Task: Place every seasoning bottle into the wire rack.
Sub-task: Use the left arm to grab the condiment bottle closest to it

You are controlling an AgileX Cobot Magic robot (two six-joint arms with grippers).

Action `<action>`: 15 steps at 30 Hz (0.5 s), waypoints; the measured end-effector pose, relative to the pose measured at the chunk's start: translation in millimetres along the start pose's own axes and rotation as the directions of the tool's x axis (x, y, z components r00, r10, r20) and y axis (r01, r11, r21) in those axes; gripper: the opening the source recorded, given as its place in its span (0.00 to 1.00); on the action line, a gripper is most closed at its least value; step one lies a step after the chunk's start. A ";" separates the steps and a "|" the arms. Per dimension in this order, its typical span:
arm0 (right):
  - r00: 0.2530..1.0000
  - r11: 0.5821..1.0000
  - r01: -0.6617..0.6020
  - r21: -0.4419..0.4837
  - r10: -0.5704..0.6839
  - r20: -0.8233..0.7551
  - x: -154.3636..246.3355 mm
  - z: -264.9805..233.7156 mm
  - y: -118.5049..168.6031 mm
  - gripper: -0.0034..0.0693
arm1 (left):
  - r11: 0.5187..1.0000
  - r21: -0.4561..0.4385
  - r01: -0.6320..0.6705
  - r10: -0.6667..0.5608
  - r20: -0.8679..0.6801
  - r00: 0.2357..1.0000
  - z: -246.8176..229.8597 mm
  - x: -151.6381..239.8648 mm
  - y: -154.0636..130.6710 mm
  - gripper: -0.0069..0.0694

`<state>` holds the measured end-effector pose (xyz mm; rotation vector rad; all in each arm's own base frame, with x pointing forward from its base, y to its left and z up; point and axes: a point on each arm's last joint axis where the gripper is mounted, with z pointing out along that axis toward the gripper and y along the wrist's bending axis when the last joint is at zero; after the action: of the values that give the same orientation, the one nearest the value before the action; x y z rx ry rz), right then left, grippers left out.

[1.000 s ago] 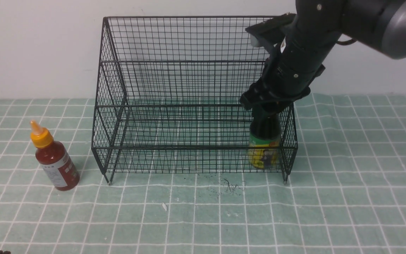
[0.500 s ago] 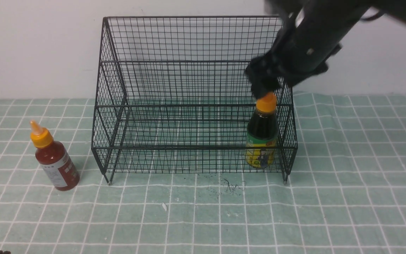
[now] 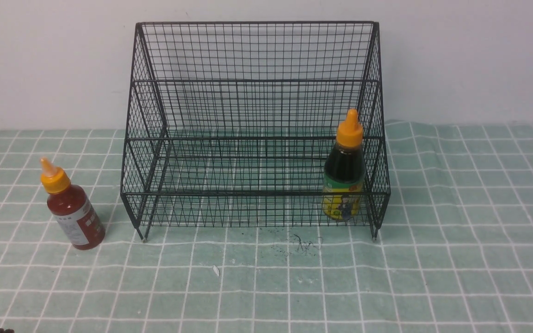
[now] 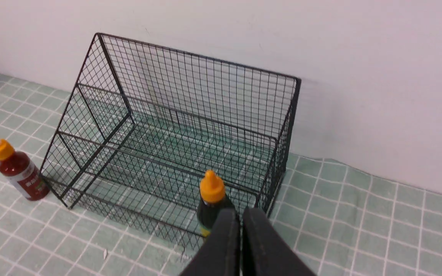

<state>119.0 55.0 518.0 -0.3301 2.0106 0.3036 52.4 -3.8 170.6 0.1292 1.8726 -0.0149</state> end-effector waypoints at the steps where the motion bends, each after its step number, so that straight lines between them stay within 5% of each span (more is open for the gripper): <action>1: 1.000 1.000 -0.003 -0.002 0.003 0.016 13.6 -10.6 -2.3 0.03 | 1.000 0.000 0.000 0.000 0.000 1.000 0.0 0.0 0.0 0.08; 15: 0.916 0.988 -0.104 -0.113 0.140 0.376 209.7 -23.8 -23.0 0.03 | 1.000 0.000 0.000 0.000 0.000 1.000 0.0 0.0 0.0 0.08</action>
<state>16.9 4.3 338.9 -0.1839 1.6352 0.5006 52.4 -3.8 170.6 0.1292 1.8726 -0.0149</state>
